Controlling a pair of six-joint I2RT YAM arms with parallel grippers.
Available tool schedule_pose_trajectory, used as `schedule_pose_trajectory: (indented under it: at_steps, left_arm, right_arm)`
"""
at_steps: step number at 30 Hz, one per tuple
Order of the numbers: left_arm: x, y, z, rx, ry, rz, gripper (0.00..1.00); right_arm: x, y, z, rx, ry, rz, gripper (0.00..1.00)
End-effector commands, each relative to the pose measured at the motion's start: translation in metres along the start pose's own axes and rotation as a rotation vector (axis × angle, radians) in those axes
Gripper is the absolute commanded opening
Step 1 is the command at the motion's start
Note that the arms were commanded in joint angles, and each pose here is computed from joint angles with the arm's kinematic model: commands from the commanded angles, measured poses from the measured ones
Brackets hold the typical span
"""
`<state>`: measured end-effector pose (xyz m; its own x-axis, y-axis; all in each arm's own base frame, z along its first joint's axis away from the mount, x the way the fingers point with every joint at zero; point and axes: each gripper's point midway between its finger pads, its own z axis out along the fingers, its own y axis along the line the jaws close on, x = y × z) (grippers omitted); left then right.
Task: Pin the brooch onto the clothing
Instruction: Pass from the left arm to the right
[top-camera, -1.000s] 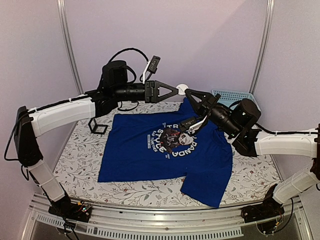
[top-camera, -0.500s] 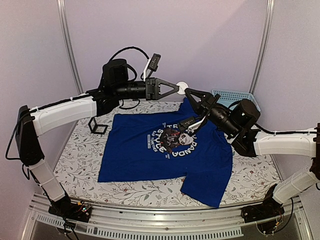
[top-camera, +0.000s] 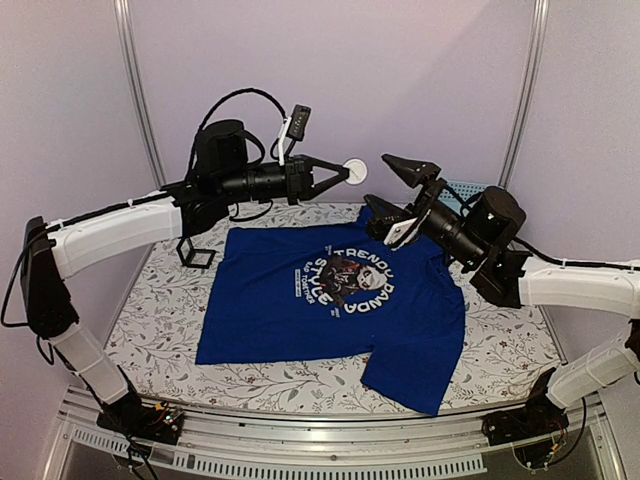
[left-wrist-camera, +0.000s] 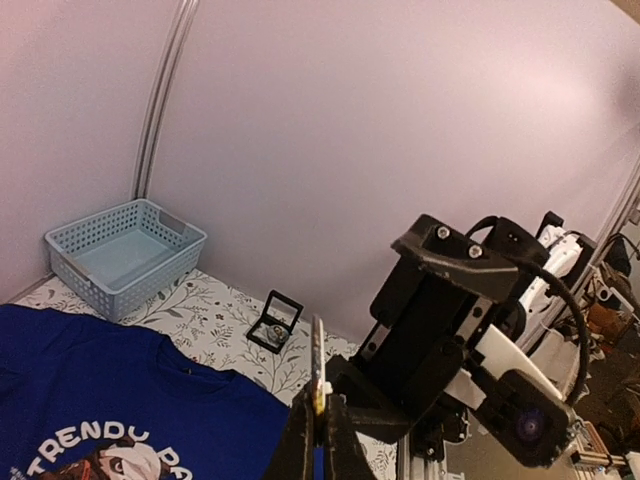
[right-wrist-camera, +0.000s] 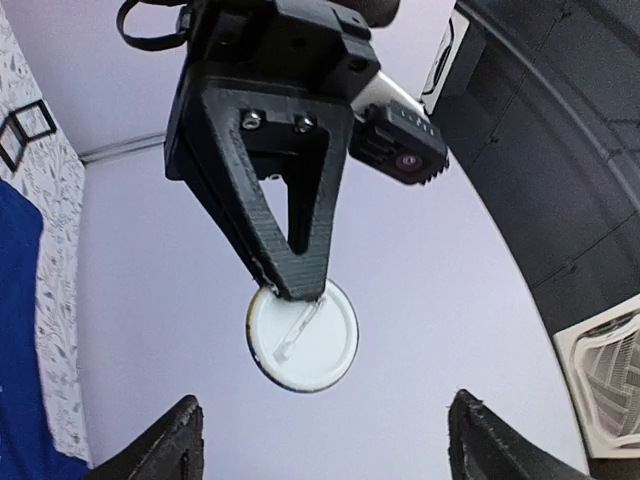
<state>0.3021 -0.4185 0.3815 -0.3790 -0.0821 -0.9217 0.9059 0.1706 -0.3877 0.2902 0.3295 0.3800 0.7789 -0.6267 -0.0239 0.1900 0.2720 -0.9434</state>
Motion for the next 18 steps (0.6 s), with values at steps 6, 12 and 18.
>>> schedule_pose_trajectory:
  at_steps: [6, 12, 18]
  left_arm:
    - [-0.007, -0.035, -0.017, -0.011, -0.123, 0.239, 0.0]
    - [-0.004, -0.048, -0.016, 0.025, -0.151, 0.275, 0.0]
    - [-0.004, -0.054, -0.017, 0.041, -0.161, 0.277, 0.0]
  right_arm:
    - [0.004, -0.069, -0.01, -0.346, -0.135, 1.403, 0.84]
    - [-0.012, -0.061, 0.003, -0.526, -0.177, 1.804, 0.59]
    - [-0.021, -0.047, 0.005, -0.57, -0.188, 1.87, 0.5]
